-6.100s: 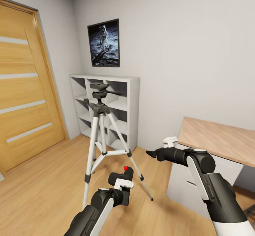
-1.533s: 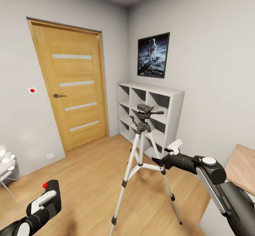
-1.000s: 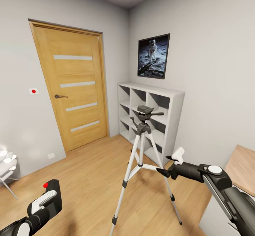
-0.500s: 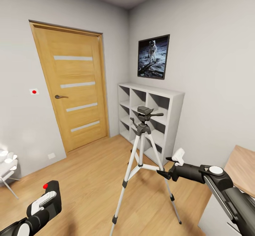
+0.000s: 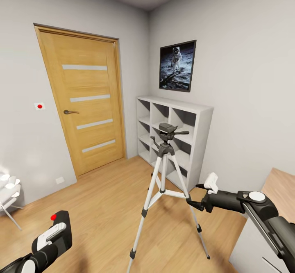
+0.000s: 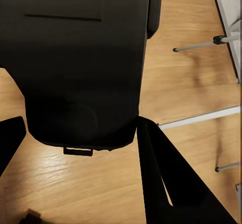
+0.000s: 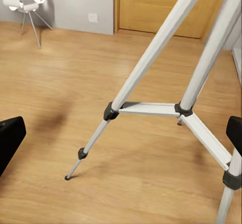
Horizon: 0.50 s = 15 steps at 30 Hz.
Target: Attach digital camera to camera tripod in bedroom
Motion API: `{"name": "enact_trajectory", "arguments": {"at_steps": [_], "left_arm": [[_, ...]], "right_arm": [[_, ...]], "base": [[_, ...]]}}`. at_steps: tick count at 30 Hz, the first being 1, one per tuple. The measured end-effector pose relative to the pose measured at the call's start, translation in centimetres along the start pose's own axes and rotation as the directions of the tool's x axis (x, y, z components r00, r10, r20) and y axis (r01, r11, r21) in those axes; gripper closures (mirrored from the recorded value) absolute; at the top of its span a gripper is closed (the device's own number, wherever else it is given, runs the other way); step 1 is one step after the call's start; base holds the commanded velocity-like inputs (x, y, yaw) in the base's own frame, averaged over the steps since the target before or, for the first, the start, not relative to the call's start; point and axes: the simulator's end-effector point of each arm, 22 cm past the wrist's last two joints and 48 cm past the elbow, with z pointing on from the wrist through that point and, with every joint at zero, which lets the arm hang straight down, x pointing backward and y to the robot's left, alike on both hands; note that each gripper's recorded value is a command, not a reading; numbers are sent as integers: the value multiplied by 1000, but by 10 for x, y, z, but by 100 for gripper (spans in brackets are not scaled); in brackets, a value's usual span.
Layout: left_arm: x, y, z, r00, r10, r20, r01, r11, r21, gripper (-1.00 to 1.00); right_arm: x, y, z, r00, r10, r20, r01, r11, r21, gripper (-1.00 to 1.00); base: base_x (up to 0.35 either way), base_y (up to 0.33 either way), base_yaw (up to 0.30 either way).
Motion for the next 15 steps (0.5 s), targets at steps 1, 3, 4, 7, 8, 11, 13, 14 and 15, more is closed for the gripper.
{"name": "enact_trajectory", "arguments": {"at_steps": [1, 3, 4, 7, 8, 11, 13, 14, 15], "left_arm": [[0, -1, 0, 1000, 0, 2, 0, 1000, 2, 100], [-2, 0, -2, 1000, 3, 7, -3, 1000, 2, 100], [-2, -1, -1, 1000, -1, 6, 1, 1000, 6, 100], [-2, 2, -2, 1000, 2, 8, -2, 1000, 1, 100], [-2, 2, -2, 1000, 2, 8, -2, 1000, 0, 100], [-3, 3, -3, 1000, 1, 9, -1, 1000, -2, 100], [-3, 4, -3, 1000, -1, 10, 1, 1000, -3, 100], [-4, 6, -3, 1000, -4, 12, 4, 1000, -8, 100], [-4, 6, -3, 1000, -6, 12, 6, 1000, -6, 100]], "right_arm": [[0, 0, 0, 1000, -2, 0, 2, 1000, -1, -100], [-1, 5, 2, 1000, -7, 3, 7, 1000, -9, -100], [-1, 4, 2, 1000, -7, 2, 7, 1000, -9, -100], [-1, 8, 5, 1000, -10, 1, 10, 1000, -15, -100], [-1, 8, 5, 1000, -10, 1, 10, 1000, -15, -100], [-1, 8, 5, 1000, -11, 1, 11, 1000, -16, -100], [-1, 8, 5, 1000, -11, 1, 11, 1000, -16, -100], [-1, 8, 5, 1000, -11, 1, 11, 1000, -17, -100], [-1, 8, 5, 1000, -11, 1, 11, 1000, -17, -100]], "base": [[8, -7, 0], [174, -111, 0], [216, -137, 0], [271, -175, 0], [278, -188, 0], [276, -206, 7], [265, -228, 45], [257, -240, 74], [231, -264, 137]]}}
